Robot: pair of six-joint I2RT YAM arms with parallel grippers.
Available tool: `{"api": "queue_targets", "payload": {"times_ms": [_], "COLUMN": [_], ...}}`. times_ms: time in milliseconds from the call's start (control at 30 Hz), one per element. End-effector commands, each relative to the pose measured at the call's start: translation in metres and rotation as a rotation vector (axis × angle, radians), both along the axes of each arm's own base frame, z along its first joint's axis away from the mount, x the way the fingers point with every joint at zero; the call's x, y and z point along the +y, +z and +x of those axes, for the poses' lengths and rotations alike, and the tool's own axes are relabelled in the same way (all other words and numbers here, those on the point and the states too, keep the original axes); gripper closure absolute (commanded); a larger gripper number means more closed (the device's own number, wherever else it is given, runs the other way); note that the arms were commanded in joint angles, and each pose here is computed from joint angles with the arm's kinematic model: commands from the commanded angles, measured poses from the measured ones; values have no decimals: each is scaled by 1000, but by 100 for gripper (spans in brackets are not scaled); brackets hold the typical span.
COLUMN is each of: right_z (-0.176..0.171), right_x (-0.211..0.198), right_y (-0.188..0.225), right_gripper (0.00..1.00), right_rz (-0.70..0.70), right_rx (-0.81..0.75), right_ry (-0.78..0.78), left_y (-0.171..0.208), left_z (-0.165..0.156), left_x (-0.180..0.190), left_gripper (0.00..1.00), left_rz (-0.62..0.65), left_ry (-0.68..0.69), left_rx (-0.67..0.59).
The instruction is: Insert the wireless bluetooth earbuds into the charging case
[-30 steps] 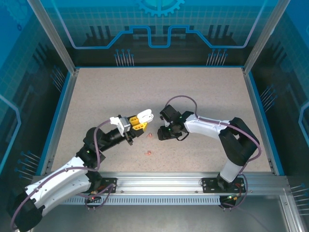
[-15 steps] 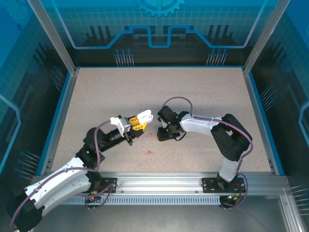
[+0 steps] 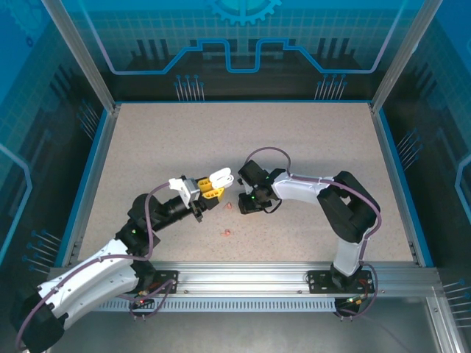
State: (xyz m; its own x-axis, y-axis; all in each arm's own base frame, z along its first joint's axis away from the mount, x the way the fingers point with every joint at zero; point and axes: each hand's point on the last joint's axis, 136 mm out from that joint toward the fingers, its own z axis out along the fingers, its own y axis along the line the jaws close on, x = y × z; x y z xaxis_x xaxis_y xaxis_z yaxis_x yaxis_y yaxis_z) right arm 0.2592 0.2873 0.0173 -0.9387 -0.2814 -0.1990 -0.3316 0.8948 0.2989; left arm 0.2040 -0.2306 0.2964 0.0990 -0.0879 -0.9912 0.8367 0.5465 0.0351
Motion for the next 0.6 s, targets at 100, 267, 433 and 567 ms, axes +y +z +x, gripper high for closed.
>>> {"api": "queue_targets", "payload": {"times_ms": [100,267,433,567], "right_z": [-6,1,9,13], "right_x": [-4,-18,-37,-53], "right_y": [12,45,89,136], "right_gripper": [82,82,83,82], "right_rz": [-9,-34,-58,-60], "right_rx": [-29,-149,-329,-520], "right_ry": [34,48,86,127], "left_y": [6,0,-10,-13], "left_z": [0,3,10,15], "left_x": [1,-2,-9,-14], "left_gripper": [100,100,100,100], "left_rz": [-4,-1,13,12], "left_ry": [16,9,-2,-9], "left_rx": [-23,10,72,113]}}
